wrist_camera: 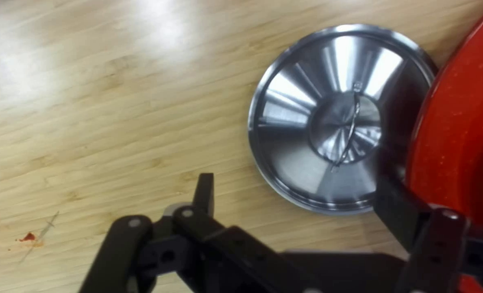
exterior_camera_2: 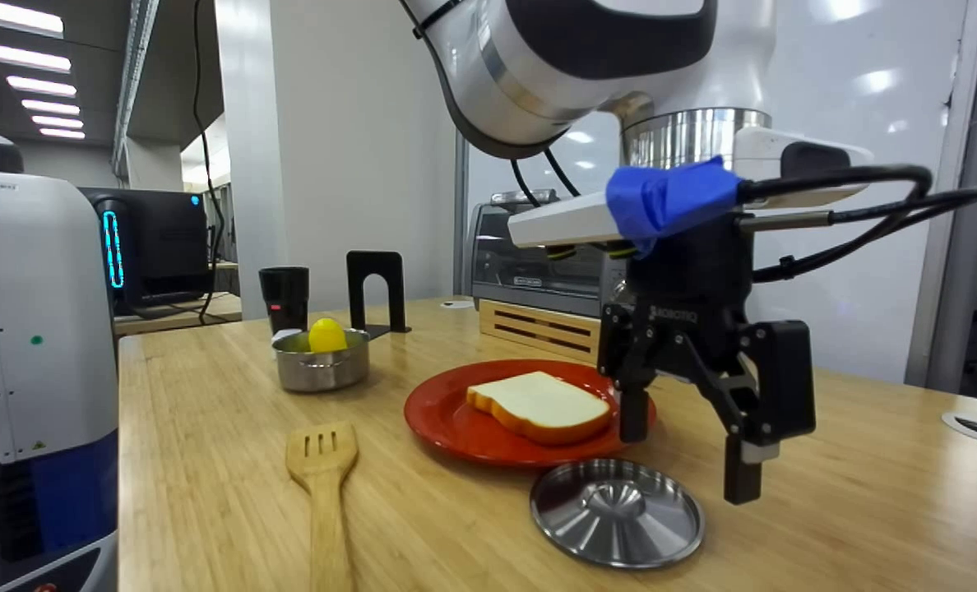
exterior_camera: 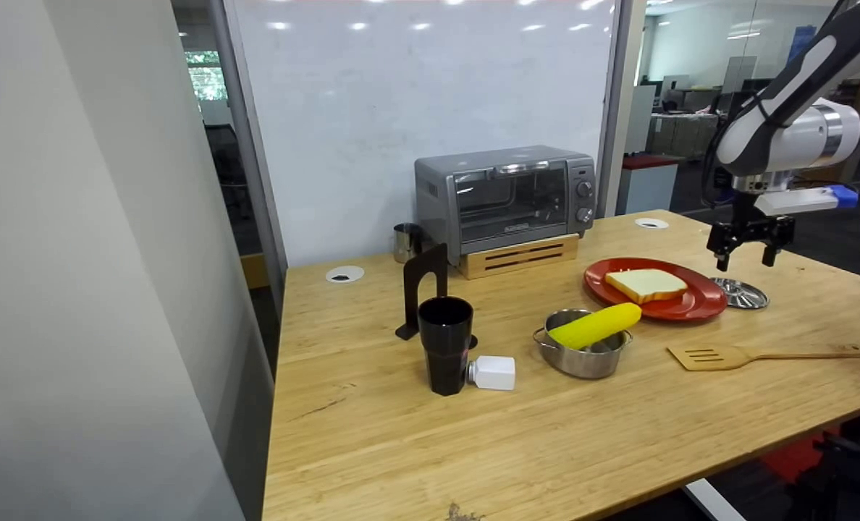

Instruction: Take the banana toy from the red plate, place it in the pot, and then cover the pot with the lid

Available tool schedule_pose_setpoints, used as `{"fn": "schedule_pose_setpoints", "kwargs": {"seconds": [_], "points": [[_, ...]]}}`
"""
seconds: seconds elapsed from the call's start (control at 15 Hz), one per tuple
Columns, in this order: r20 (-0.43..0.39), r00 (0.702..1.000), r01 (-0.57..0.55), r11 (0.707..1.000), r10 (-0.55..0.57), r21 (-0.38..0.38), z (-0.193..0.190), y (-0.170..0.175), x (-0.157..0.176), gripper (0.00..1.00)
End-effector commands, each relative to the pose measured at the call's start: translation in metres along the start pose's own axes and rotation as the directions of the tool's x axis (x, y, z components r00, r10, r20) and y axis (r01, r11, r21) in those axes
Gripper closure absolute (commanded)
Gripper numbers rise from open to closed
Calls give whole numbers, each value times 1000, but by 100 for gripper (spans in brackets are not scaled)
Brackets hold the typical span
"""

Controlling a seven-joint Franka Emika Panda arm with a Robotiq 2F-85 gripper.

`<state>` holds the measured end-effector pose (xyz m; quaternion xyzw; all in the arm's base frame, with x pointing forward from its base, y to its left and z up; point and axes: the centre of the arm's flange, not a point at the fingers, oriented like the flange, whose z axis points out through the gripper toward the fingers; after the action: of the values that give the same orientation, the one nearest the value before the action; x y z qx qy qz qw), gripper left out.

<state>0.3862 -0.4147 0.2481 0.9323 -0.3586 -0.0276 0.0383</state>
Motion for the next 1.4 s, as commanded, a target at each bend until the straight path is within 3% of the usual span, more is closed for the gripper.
{"fn": "schedule_pose_setpoints", "kwargs": {"seconds": [0.0, 1.33], "points": [[23, 1000, -3, 1000, 3, -2, 8, -9, 13, 0], [64, 998, -6, 1000, 6, 0, 17, -10, -13, 0]]}}
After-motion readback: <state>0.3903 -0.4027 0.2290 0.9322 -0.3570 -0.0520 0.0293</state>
